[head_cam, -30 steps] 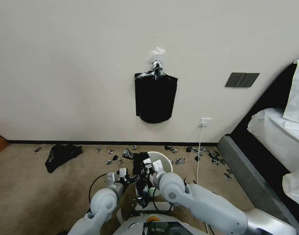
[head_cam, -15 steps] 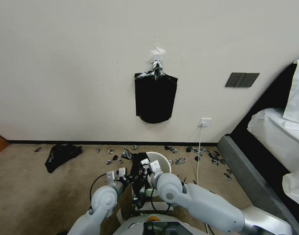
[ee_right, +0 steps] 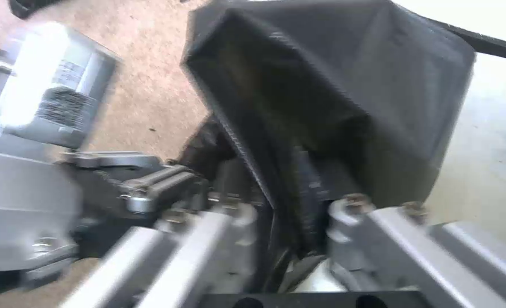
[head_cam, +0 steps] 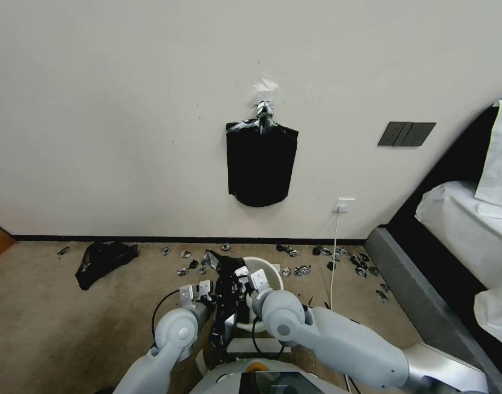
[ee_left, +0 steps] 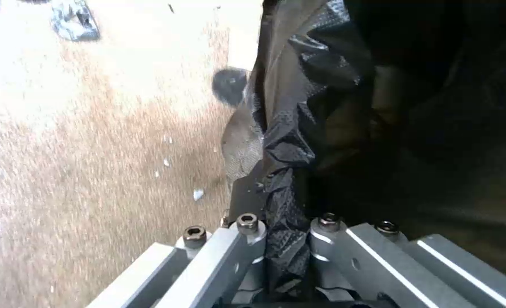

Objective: Place a trash bag onto the trash bin.

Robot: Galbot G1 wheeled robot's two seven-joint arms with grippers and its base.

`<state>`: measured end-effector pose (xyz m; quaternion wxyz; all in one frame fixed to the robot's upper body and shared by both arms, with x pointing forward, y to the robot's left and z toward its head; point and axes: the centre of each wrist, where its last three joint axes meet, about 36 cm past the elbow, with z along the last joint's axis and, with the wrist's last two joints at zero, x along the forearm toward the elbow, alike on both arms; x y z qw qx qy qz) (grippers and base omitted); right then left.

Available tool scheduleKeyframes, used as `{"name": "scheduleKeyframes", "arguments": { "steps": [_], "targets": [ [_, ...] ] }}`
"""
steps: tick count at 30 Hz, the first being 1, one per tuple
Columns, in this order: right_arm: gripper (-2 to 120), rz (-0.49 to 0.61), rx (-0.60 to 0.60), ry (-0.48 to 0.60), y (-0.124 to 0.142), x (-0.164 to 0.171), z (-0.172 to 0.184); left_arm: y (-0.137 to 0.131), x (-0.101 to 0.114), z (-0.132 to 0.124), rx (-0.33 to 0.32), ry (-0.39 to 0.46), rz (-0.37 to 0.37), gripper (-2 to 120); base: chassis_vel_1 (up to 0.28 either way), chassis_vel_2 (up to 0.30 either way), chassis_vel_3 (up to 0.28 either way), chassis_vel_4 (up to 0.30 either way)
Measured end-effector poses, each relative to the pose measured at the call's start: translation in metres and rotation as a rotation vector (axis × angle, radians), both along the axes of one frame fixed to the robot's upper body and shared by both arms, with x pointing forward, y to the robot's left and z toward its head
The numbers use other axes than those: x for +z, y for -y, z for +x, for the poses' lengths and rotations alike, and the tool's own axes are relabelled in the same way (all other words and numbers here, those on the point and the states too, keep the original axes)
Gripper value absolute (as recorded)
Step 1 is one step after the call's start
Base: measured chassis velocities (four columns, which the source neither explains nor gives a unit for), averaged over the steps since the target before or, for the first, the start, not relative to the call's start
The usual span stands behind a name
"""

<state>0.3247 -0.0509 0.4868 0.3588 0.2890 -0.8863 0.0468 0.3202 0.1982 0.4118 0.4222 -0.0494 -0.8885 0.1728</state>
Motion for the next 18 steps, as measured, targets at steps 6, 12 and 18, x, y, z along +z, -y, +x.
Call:
{"name": "scheduleKeyframes", "arguments": {
  "steps": [6,12,18],
  "targets": [
    [44,0.004,0.003,0.007,0.000,0.003,-0.001,0.003,0.001,-0.001,0.009,0.026,0.009,1,0.000,0.000,0.000,0.000],
    [69,-0.002,0.000,0.033,-0.008,0.008,0.002,0.012,-0.001,-0.006,0.000,0.076,0.044,1,0.000,0.000,0.000,0.000],
    [84,-0.019,-0.006,0.046,-0.012,0.007,0.009,0.013,-0.001,-0.011,-0.009,0.109,0.069,1,0.000,0.000,0.000,0.000]
  ]
}}
